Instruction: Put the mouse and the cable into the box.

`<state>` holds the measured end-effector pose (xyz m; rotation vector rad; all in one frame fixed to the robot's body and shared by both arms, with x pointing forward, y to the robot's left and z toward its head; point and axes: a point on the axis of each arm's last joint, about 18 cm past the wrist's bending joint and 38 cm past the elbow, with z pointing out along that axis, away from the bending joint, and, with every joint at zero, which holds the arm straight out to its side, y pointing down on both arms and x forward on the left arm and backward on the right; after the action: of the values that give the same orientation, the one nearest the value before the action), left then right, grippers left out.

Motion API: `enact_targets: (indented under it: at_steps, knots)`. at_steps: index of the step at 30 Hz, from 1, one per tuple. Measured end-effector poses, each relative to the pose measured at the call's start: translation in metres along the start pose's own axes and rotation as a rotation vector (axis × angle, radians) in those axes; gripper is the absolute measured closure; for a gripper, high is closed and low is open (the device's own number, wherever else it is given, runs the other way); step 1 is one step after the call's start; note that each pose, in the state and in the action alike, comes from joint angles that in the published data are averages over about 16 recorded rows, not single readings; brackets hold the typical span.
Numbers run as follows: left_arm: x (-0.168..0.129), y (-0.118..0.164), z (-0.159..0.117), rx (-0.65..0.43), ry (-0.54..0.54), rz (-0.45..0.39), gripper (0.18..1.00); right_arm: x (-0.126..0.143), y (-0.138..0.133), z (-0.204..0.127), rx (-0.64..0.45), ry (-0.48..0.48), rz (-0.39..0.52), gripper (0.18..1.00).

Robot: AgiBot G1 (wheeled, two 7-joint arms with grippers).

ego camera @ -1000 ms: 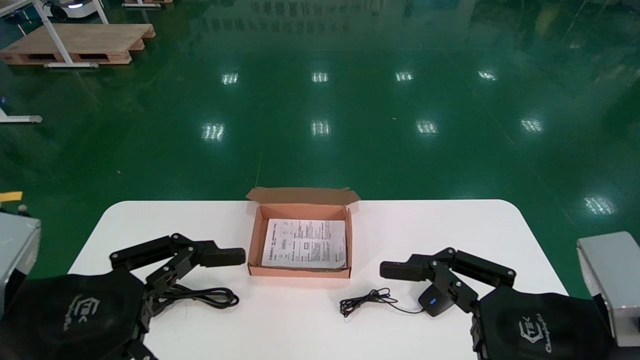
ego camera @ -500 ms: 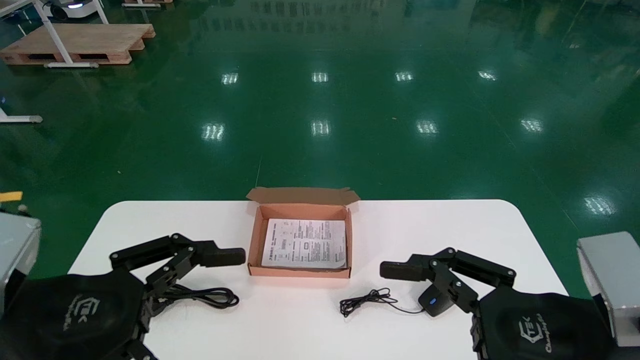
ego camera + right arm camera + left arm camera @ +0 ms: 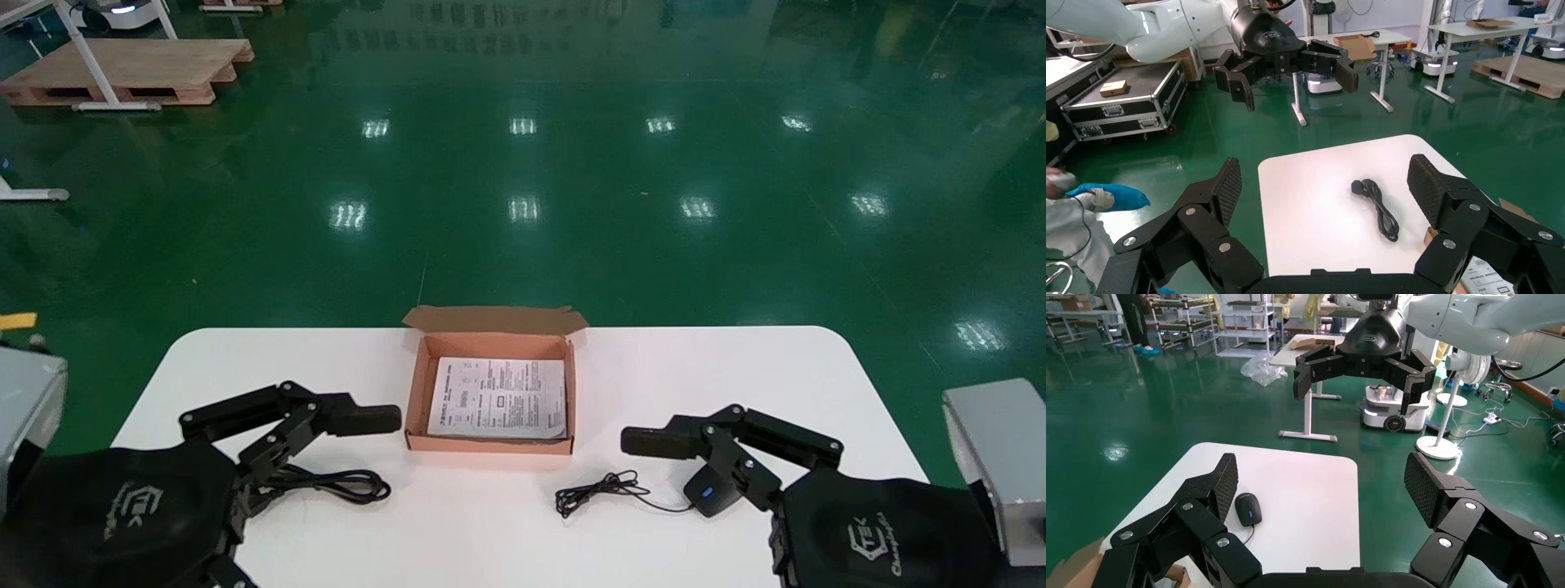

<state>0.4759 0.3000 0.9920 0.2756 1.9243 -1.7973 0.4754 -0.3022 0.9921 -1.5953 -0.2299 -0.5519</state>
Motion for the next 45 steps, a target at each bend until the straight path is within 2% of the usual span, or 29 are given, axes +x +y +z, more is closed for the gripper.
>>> enact_targets:
  at_steps: [5, 10, 14, 21, 26, 35, 45]
  knots:
    - [0.000, 0.001, 0.000, -0.007, 0.000, 0.000, 0.183, 0.000, 0.000, 0.000, -0.001, -0.001, 0.000, 0.178]
    - [-0.003, 0.011, -0.001, -0.107, -0.009, 0.019, 0.183, 0.003, 0.010, 0.006, -0.048, 0.004, -0.009, 0.178]
    - [-0.015, 0.029, -0.001, -0.271, -0.030, 0.068, 0.183, 0.015, 0.027, 0.021, -0.141, 0.023, -0.022, 0.178]
    - [-0.061, 0.064, -0.004, -0.612, -0.109, 0.197, 0.183, 0.053, 0.061, 0.060, -0.362, 0.090, -0.084, 0.178]
    - [-0.095, 0.073, -0.001, -0.777, -0.153, 0.293, 0.183, 0.080, 0.072, 0.085, -0.484, 0.143, -0.151, 0.178]
    - [-0.113, 0.078, 0.005, -0.836, -0.175, 0.332, 0.183, 0.095, 0.076, 0.100, -0.540, 0.171, -0.189, 0.178]
    - [-0.134, 0.111, 0.006, -0.929, -0.221, 0.368, 0.183, 0.095, 0.083, 0.095, -0.560, 0.193, -0.159, 0.178]
